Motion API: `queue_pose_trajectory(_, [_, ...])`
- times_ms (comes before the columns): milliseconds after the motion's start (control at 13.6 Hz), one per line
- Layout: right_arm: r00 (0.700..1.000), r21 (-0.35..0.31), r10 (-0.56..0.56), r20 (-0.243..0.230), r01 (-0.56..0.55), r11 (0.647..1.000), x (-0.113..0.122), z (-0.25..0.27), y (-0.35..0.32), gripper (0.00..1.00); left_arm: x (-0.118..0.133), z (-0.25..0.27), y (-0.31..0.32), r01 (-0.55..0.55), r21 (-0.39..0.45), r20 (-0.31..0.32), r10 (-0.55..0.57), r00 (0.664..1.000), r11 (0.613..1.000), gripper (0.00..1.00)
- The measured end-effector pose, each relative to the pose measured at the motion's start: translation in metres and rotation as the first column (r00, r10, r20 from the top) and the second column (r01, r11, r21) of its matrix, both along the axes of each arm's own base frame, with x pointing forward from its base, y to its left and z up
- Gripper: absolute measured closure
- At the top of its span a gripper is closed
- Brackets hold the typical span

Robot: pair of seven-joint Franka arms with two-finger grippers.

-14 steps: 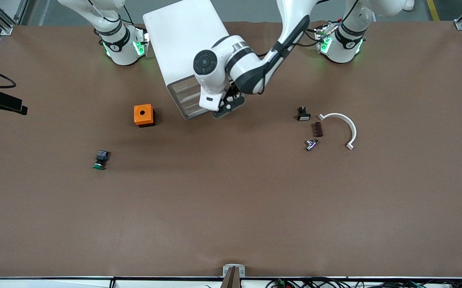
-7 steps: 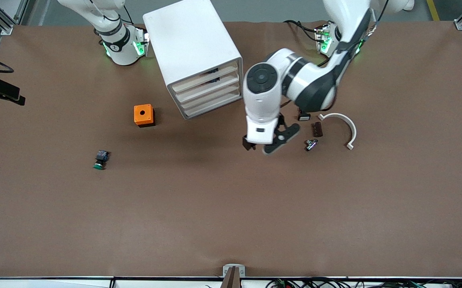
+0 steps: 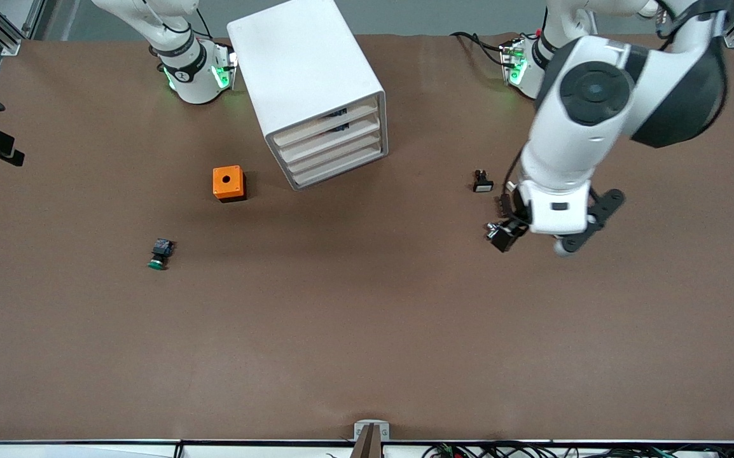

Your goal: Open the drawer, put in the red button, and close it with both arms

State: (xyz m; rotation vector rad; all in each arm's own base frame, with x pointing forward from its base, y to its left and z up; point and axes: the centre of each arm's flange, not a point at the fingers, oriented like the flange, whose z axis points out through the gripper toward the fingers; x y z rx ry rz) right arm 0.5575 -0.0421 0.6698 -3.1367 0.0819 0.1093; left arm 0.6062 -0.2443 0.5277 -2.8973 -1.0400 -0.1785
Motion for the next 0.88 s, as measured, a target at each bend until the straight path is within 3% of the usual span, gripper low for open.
queue_pose_trajectory(294, [0.998,-0.007,0.001,0.059,-0.001,1.0,-0.021,-0.001,0.003,0.0,0.01,0.025,0.068,0.118,0.022,-0.015,-0.118,0.993,0.993,0.0])
queue_pose_trajectory(514, [0.997,-0.009,0.001,0.073,-0.001,1.0,-0.03,0.0,0.004,0.0,0.004,0.047,0.121,0.21,0.04,-0.062,-0.207,0.976,0.977,0.0])
queue_pose_trajectory(881, [0.997,-0.007,-0.001,0.076,0.001,1.0,-0.029,-0.002,0.003,0.0,-0.019,0.086,0.196,0.413,0.014,-0.127,-0.408,0.904,0.911,0.0])
